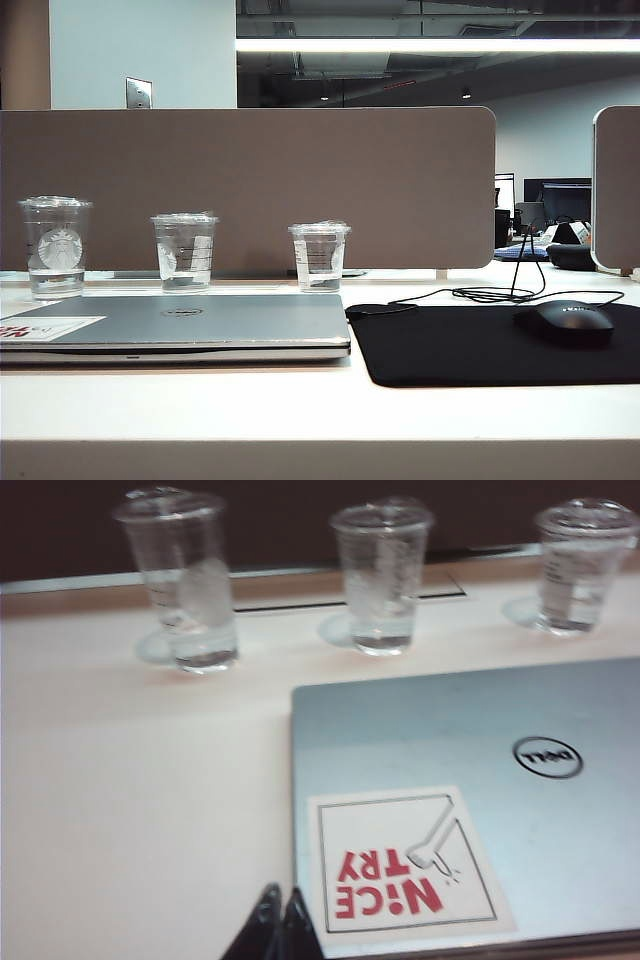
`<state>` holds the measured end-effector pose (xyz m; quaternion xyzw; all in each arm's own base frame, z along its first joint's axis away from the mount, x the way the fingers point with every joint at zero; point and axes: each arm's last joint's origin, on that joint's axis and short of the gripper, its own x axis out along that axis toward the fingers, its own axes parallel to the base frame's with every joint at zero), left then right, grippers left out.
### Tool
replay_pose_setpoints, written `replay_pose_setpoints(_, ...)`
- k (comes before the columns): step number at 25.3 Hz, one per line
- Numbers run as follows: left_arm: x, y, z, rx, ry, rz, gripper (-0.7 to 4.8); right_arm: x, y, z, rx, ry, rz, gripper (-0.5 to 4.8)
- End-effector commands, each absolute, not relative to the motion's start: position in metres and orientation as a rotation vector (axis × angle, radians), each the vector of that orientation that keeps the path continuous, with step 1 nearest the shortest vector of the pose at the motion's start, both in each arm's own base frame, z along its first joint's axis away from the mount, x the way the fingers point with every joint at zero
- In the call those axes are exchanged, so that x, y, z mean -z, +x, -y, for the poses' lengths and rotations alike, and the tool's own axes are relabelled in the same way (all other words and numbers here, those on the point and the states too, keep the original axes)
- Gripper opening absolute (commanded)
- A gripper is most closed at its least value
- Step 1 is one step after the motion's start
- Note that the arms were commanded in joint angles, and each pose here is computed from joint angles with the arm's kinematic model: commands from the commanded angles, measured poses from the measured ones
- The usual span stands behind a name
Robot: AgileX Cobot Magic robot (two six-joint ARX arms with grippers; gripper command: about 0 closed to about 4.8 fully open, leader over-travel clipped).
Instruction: Pick up the coffee cup on the middle and place it on the right side of the laptop.
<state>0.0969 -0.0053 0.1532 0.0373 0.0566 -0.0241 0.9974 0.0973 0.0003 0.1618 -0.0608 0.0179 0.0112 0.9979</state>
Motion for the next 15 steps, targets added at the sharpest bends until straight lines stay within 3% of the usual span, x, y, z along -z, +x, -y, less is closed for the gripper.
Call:
replay_pose_setpoints(1, -0.1561, 0.0967, 0.008, 0.137, 0.001, -0.093, -0.05, -0.1615, 0.0975, -0.0004, -0.023, -0.123, -0.022, -0.01)
replay_pose_setpoints(6, -0.1561, 0.0963, 0.0103, 0.221, -0.005, -0.094, -0.05, -0.1616, 0.0975, -0.0004, -0.023, -0.123, -0.022, -0.01)
replay_pose_setpoints(15, -0.1599, 0.0967, 0.0093, 0.184, -0.015, -0.056, -0.06, -0.1647, 0.0976, -0.0004, -0.022, -0.098, 0.01, -0.01)
